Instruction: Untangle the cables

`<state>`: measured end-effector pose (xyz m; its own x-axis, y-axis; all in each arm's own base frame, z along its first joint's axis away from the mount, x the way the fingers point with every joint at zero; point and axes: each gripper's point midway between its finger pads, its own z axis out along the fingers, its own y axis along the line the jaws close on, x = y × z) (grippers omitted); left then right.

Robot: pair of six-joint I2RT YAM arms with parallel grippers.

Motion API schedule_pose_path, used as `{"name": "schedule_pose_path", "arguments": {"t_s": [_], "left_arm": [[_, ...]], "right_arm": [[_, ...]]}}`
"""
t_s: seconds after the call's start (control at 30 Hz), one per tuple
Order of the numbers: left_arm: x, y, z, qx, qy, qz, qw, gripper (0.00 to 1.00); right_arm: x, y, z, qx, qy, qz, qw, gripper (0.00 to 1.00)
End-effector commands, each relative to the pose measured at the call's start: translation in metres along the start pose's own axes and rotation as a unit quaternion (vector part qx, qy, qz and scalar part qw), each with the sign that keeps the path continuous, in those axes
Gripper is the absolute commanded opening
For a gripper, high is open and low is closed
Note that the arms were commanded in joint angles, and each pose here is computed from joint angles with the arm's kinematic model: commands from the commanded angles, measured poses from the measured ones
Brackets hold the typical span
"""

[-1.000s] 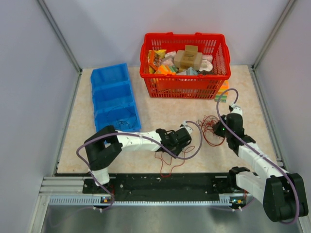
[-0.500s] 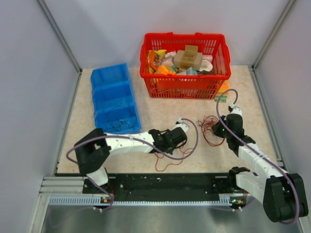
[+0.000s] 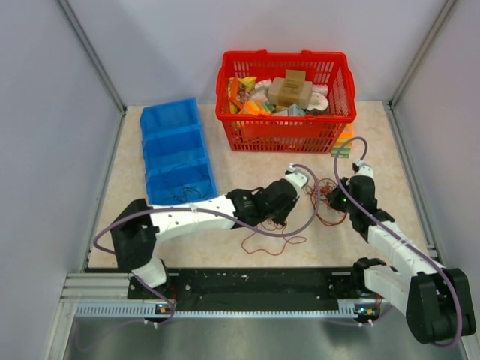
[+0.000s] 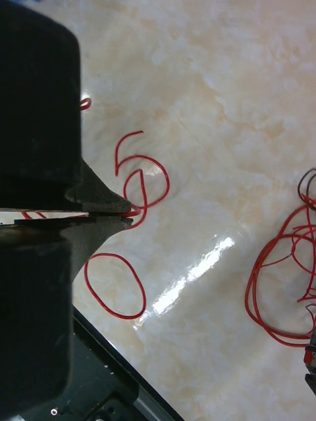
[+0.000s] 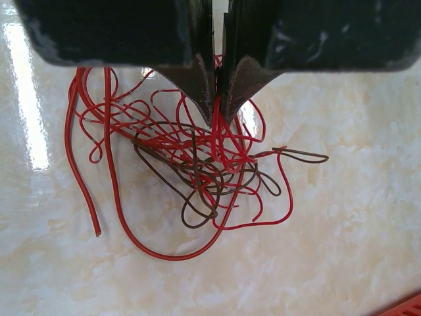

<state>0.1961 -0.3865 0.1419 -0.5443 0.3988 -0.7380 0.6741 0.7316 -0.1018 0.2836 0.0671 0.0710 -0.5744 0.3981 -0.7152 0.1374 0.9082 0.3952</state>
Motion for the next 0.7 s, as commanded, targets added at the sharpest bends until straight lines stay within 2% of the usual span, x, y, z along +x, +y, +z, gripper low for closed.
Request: {"name": "schedule_pose_path", "arguments": {"t_s": [0.0, 0.1, 0.2, 0.27, 0.3, 0.33, 0.67], "left_arm": [[-0.014, -0.027, 0.026, 0.046, -0.011, 0.008, 0.999, 0.01], [-0.003, -0.023, 0.043, 0.024, 0.015, 0.019, 0.999, 0.11], [0.007, -0.015, 0.044, 0.006, 0.029, 0.025, 0.999, 0.39], [0.011, -0.013, 0.041, 0.011, 0.027, 0.029, 0.999, 0.69], [0.012, -0.014, 0.039, 0.014, 0.025, 0.030, 0.999, 0.88], [0.014, -0.012, 0.039, 0.014, 0.023, 0.032, 0.999, 0.98], [0.033, -0.025, 0.050, 0.046, 0.051, 0.041, 0.997, 0.98]], "right_arm": [[-0.016, 0.005, -0.002, -0.013, -0.033, 0.004, 0.999, 0.00], [-0.016, 0.005, -0.003, -0.014, -0.034, 0.006, 0.999, 0.00], [-0.016, 0.005, -0.004, -0.015, -0.036, 0.004, 0.999, 0.00], [-0.016, 0.006, -0.004, -0.016, -0.037, 0.005, 0.999, 0.00], [-0.016, 0.005, -0.003, -0.015, -0.037, 0.005, 0.999, 0.00], [-0.017, 0.006, -0.003, -0.016, -0.037, 0.005, 0.999, 0.00], [-0.014, 0.008, -0.001, -0.023, -0.027, 0.005, 0.999, 0.00]]}}
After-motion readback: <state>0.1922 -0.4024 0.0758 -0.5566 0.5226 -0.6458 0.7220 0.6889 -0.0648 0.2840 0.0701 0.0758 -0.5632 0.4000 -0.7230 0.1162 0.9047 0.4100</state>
